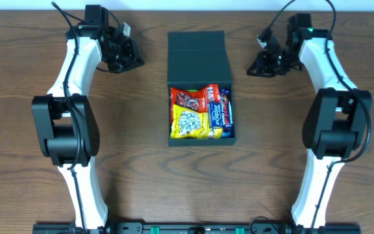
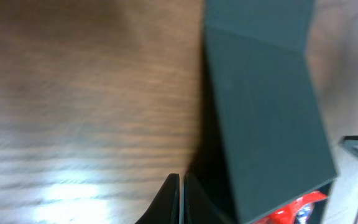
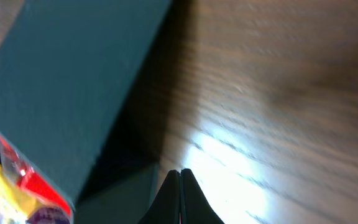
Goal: Pack container
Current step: 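Bring both grippers to the raised lid's back edge, then push the lid forward with both grippers to close the box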
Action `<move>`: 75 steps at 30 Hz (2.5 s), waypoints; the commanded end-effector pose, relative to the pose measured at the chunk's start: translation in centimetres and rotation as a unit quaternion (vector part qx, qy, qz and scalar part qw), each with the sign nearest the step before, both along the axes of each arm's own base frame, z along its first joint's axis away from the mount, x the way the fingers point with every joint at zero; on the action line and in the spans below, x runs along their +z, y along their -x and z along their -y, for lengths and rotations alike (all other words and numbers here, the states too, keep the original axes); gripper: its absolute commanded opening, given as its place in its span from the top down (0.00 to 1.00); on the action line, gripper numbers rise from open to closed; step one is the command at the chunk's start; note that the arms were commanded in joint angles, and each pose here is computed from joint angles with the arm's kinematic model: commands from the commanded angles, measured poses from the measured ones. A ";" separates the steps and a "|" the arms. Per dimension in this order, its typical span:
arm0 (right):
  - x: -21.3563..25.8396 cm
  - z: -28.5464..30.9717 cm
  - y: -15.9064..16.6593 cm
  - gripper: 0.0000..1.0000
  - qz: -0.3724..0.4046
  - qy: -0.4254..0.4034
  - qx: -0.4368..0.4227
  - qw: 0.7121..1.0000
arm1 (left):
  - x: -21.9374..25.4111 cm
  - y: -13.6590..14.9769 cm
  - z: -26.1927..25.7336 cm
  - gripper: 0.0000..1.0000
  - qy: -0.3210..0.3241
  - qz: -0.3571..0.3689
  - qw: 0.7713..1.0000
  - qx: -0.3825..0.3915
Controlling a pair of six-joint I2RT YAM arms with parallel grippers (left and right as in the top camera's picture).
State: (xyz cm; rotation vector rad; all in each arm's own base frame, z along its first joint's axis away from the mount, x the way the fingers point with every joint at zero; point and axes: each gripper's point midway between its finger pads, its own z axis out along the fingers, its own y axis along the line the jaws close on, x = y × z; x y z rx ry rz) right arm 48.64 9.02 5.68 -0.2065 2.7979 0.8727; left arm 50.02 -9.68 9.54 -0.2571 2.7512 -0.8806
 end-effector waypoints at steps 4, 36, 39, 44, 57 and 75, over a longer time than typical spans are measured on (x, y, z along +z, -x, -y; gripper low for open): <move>-1.7 -2.1 -0.2 0.99 -0.029 -0.028 -0.018 0.999 | -1.6 -0.6 1.9 0.94 0.040 -0.029 0.999 0.020; -4.8 -7.8 -2.3 0.99 -0.040 -0.102 -0.034 0.993 | -7.3 -1.6 7.1 0.94 0.139 -0.095 0.985 0.035; -4.6 -8.5 -2.5 0.99 -0.030 -0.104 -0.027 0.994 | -7.0 -1.4 7.8 0.94 0.148 -0.094 0.984 0.025; -3.0 -9.7 -3.1 0.99 0.001 -0.152 0.001 0.988 | -6.4 -1.1 8.6 0.94 0.166 -0.088 0.982 0.005; 0.9 -9.1 -3.8 0.99 0.075 -0.181 0.047 0.979 | -0.8 -2.2 9.0 0.94 0.165 0.007 0.983 -0.075; 15.0 -8.9 -1.9 0.99 0.262 -0.150 0.143 0.943 | 13.1 -0.1 8.5 0.94 0.111 0.189 0.962 -0.166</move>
